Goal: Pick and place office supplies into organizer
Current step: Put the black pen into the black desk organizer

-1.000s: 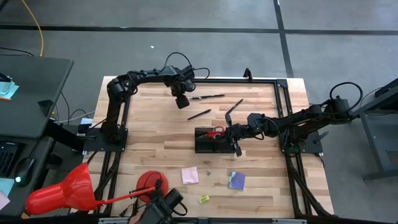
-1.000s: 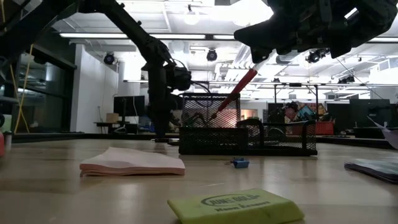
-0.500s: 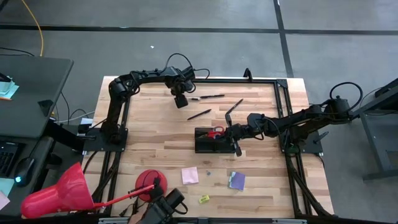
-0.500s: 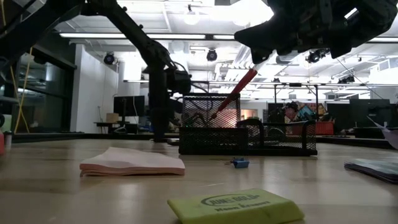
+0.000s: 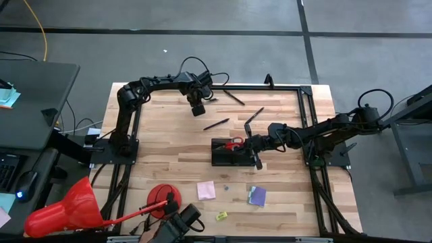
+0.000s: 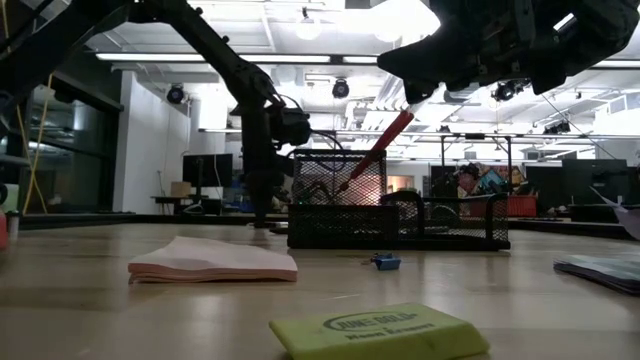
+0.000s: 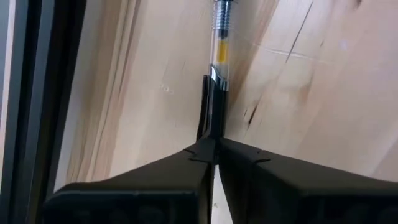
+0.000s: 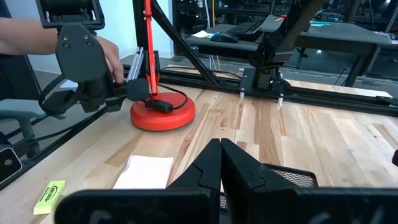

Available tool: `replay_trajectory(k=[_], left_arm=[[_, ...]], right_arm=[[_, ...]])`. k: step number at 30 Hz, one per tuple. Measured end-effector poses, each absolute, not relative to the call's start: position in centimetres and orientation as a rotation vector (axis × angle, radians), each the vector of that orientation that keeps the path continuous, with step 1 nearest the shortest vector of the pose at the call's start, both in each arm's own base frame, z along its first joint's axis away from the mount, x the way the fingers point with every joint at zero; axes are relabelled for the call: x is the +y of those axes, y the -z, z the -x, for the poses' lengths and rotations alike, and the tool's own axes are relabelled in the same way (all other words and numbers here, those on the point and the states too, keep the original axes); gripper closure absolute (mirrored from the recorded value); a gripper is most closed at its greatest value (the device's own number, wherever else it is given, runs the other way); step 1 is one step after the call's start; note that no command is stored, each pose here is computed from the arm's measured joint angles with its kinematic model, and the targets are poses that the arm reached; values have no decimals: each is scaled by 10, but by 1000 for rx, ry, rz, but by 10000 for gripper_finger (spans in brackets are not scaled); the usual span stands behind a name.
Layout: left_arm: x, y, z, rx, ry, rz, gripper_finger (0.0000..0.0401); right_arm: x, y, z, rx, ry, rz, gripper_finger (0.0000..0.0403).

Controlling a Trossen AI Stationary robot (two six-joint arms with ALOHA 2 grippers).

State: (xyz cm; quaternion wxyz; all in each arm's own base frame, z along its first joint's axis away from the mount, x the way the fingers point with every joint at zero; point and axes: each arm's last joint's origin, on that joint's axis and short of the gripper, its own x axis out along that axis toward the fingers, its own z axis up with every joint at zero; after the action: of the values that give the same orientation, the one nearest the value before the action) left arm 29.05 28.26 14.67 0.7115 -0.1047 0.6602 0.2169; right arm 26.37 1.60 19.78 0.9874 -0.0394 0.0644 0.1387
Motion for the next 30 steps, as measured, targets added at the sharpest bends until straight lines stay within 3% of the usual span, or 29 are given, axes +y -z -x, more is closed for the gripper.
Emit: replay_trajectory(k=[22, 30], left_arm=[[266, -140, -308, 1511, -289, 16, 390], [269, -142, -307, 1543, -359, -45, 324]], right_arm=[[16, -193, -263, 176, -280, 74, 402], [16, -192, -263, 191, -281, 73, 402]])
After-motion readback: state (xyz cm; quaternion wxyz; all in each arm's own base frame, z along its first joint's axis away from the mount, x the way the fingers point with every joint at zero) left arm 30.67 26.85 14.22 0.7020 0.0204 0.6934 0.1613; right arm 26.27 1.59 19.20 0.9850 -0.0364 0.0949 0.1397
